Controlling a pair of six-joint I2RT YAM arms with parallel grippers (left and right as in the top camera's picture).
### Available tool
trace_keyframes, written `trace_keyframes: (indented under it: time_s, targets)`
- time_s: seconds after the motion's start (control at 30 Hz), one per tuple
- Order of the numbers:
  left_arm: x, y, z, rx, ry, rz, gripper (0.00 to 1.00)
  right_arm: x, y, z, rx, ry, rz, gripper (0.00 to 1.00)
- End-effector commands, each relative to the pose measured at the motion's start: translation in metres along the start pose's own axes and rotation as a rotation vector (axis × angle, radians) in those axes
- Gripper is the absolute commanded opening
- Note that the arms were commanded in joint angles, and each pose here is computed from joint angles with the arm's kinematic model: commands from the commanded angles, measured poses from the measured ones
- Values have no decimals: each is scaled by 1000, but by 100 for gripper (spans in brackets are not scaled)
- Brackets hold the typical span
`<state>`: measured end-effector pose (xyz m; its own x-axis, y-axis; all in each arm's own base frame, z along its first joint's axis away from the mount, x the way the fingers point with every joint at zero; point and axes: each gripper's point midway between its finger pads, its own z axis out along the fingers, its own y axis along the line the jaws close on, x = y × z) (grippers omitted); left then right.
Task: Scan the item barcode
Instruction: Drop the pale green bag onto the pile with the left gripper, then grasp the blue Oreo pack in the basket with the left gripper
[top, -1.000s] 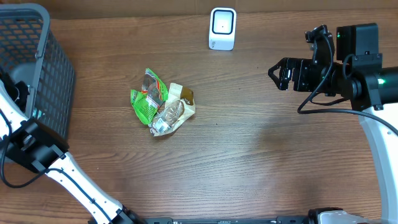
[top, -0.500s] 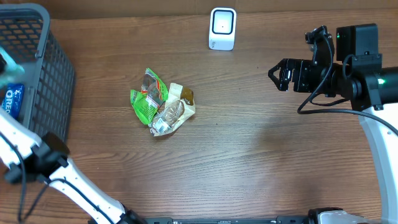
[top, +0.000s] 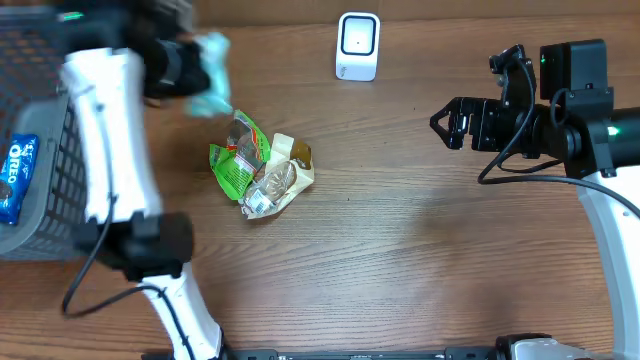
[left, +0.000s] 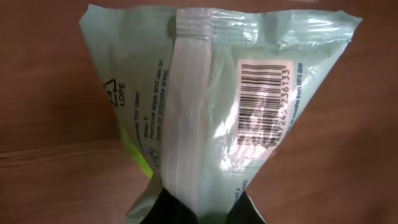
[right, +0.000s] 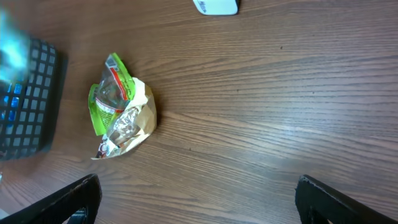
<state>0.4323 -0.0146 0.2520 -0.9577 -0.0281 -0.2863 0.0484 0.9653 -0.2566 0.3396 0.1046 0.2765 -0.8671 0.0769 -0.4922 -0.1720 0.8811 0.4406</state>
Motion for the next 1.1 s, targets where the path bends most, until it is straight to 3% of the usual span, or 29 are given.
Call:
trace_keyframes:
  time_s: [0.0,0.23,0.3,0.37,0.47,0.57,0.7,0.8,0.9,1.07]
  targets:
    - [46,-33,80,44,247,116,4,-6,7,-8,-13,-31,-19,100]
    - [84,-36,155,12,353,140,4,-5,7,-8,-13,-27,-17,100]
    - [82,-31,157,-13,342,145,15,-6,7,-8,-13,-28,-18,100]
    - [76,-28,153,-39,324,158,34,-6,7,-8,-12,-29,-19,100]
    - [60,-32,131,-52,282,187,51,-6,7,-8,-12,-29,-22,100]
    - [32,-37,90,-60,188,191,62,-6,7,-8,-12,-29,-22,100]
    - [-18,-23,-22,-112,-103,163,73,-5,7,-8,-12,-28,-21,100]
    - [-36,37,-119,-268,-381,19,84,-6,7,-8,-12,-29,-22,100]
    - [-26,106,-177,-376,-518,-126,84,-6,7,-8,-13,-28,-21,100]
    - [14,225,-210,-532,-526,-349,87,-5,6,-7,-13,-26,-20,100]
